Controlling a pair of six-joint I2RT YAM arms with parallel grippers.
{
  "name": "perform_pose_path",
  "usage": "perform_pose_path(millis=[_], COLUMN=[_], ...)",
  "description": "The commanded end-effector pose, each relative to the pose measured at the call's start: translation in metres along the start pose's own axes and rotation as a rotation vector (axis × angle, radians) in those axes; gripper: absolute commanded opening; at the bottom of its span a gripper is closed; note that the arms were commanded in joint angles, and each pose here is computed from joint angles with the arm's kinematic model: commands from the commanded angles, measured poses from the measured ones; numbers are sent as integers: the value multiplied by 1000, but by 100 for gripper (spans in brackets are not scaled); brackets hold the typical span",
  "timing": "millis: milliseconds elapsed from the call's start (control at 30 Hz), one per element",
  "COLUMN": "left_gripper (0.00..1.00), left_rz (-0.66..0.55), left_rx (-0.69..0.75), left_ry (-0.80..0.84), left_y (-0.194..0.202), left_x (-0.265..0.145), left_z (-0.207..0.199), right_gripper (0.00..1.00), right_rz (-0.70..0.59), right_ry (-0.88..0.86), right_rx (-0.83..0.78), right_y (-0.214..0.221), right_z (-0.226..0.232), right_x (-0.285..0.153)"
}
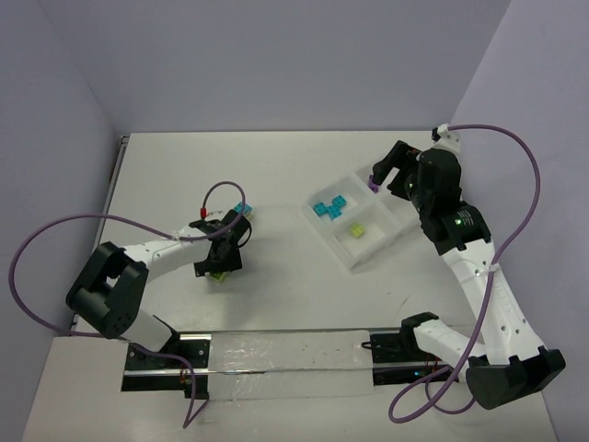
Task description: Sort the legos into containers by color
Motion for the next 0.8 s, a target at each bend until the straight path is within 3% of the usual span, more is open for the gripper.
perform_pose_path(millis=[0, 300, 500, 567, 667, 767], left_gripper=[74, 51, 19, 7, 1, 0], left_rz=[4, -5, -26, -52, -111, -164], left_rx=[-42, -18, 3, 20, 61, 123], left_ry=[131, 125, 195, 276, 534, 796], left_y=[-6, -9, -13, -23, -48, -74], left_x=[3, -3, -17, -34, -79, -130], left_z=[-24, -32, -55, -66, -91, -111], right_gripper=[87, 88, 87, 87, 87, 88], right_rz=[-47, -47, -34, -2, 85, 259], right_ry=[-28, -24, -41, -72, -179, -451], right_rx=[2, 7, -6, -27, -73, -144], right_y=[-14, -12, -11, -9, -1, 22], right_z=[8, 6, 9, 13, 25, 49], right_x=[0, -1, -1, 1, 2, -1])
Point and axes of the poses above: each gripper's point midway between its finger pads, its own x axis out along the fingers, its own z axis along the line the jaws close on, y = z × x, the point moved 6 cm from there along -x, back along the fingers, and after that the axes turned 5 degrees about x, right-handed, at the moved point
